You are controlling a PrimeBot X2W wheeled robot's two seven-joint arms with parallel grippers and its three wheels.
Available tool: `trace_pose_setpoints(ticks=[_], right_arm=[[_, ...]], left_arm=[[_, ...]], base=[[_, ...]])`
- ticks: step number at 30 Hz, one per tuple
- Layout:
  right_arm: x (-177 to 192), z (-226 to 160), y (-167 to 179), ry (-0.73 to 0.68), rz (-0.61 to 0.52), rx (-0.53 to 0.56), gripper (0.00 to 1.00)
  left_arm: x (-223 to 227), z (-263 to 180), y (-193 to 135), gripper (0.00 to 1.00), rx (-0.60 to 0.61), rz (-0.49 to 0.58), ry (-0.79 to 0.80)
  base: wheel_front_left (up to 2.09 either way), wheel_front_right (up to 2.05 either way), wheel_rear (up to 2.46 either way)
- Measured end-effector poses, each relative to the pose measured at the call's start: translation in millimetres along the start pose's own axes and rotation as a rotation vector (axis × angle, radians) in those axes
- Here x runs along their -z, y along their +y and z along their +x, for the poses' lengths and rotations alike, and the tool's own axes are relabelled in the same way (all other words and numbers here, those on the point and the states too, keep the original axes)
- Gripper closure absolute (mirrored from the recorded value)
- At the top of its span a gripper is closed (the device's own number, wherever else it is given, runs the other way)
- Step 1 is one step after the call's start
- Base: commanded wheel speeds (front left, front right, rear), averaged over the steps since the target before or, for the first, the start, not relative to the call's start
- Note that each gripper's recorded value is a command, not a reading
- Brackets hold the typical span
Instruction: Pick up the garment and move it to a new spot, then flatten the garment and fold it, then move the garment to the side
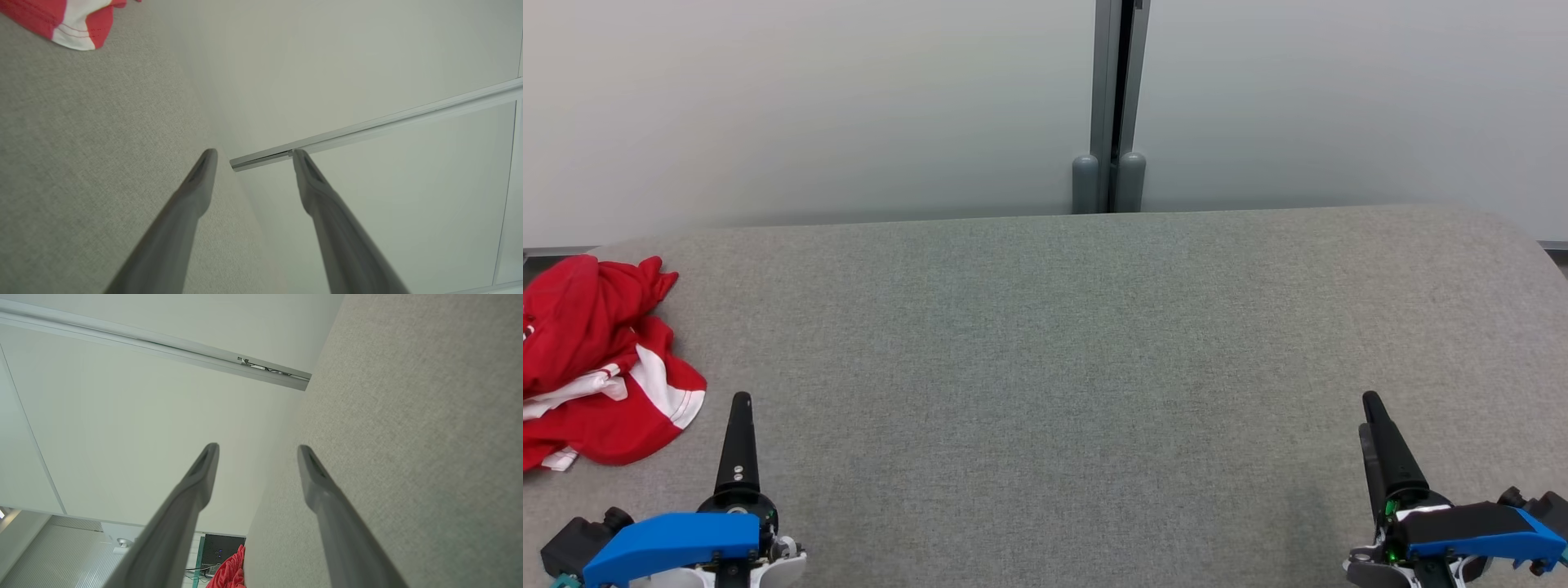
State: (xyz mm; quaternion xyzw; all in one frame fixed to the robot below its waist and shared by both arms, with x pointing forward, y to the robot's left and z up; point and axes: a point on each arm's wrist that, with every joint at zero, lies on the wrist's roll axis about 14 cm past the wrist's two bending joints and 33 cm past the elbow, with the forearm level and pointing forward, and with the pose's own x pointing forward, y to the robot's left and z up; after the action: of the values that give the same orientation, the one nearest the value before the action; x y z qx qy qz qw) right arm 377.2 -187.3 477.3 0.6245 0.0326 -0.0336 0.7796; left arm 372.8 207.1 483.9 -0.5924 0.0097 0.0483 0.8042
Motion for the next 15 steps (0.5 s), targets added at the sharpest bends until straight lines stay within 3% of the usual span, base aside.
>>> trace_pose_setpoints(ticks=[15], right_arm=[[9,2,11,0.006,-0.212,-0.039,0.0]], left_arm=[[6,0,-13,0.0,0.041,0.315,0.001]], base=[[0.0,0.0,0.0]])
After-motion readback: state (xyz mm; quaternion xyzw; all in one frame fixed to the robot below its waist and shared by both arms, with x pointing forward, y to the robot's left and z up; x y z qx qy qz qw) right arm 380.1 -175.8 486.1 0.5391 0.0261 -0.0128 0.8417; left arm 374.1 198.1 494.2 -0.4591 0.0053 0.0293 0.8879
